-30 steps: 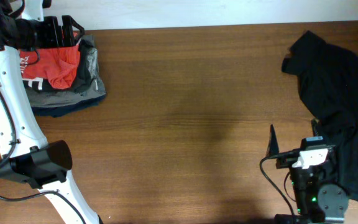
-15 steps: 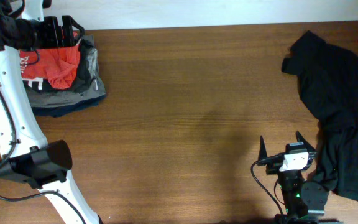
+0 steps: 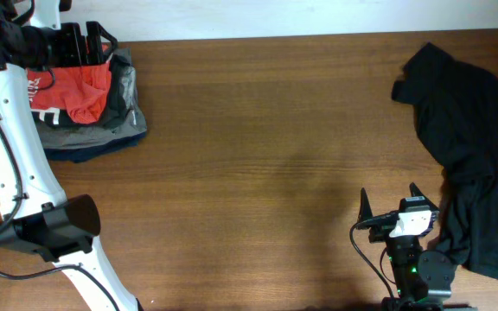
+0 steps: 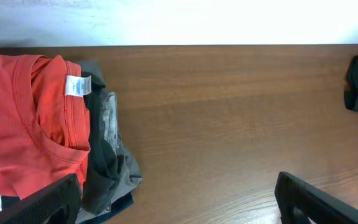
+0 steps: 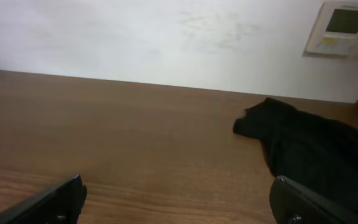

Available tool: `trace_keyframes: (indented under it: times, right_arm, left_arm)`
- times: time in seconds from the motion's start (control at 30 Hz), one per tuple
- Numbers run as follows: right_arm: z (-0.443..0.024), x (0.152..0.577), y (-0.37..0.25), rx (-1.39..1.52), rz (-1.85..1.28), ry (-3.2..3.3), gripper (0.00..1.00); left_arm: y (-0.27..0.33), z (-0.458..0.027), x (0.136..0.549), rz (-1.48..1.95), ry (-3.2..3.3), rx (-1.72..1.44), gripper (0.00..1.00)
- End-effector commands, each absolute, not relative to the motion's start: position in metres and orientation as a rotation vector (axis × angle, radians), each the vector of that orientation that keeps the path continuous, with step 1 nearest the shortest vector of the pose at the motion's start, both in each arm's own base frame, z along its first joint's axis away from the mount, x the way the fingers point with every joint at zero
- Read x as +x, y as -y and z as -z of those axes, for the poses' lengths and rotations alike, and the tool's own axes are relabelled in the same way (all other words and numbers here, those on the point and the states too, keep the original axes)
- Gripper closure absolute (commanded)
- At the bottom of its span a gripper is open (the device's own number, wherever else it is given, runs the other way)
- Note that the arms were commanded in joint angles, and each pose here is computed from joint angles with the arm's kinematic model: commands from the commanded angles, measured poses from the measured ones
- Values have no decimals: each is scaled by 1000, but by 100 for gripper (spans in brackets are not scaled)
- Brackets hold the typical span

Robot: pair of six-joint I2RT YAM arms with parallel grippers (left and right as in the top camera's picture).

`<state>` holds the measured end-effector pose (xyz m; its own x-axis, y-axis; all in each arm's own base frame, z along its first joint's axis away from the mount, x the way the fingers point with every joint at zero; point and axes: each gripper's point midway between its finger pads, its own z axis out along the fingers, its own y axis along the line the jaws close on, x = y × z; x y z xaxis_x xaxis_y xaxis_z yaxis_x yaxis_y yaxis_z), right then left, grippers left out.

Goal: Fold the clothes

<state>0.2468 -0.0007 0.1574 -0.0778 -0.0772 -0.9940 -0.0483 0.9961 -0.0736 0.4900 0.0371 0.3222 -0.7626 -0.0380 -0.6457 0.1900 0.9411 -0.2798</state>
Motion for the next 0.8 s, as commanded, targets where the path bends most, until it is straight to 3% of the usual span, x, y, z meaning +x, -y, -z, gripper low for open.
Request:
trace_keyframes:
  times: [0.0, 0.53, 0.77]
  right_arm:
    - [-153, 247, -3, -98, -6, -1660, 1]
    - [-153, 247, -3, -98, -6, -1660, 1]
    - [-153, 247, -3, -98, -6, -1660, 1]
  left_arm:
    - [-35, -325, 490, 449, -2392, 109, 1]
    - [-37, -327, 488, 436, -2390, 104, 1]
    - [-14, -382, 489, 340, -2205, 225, 1]
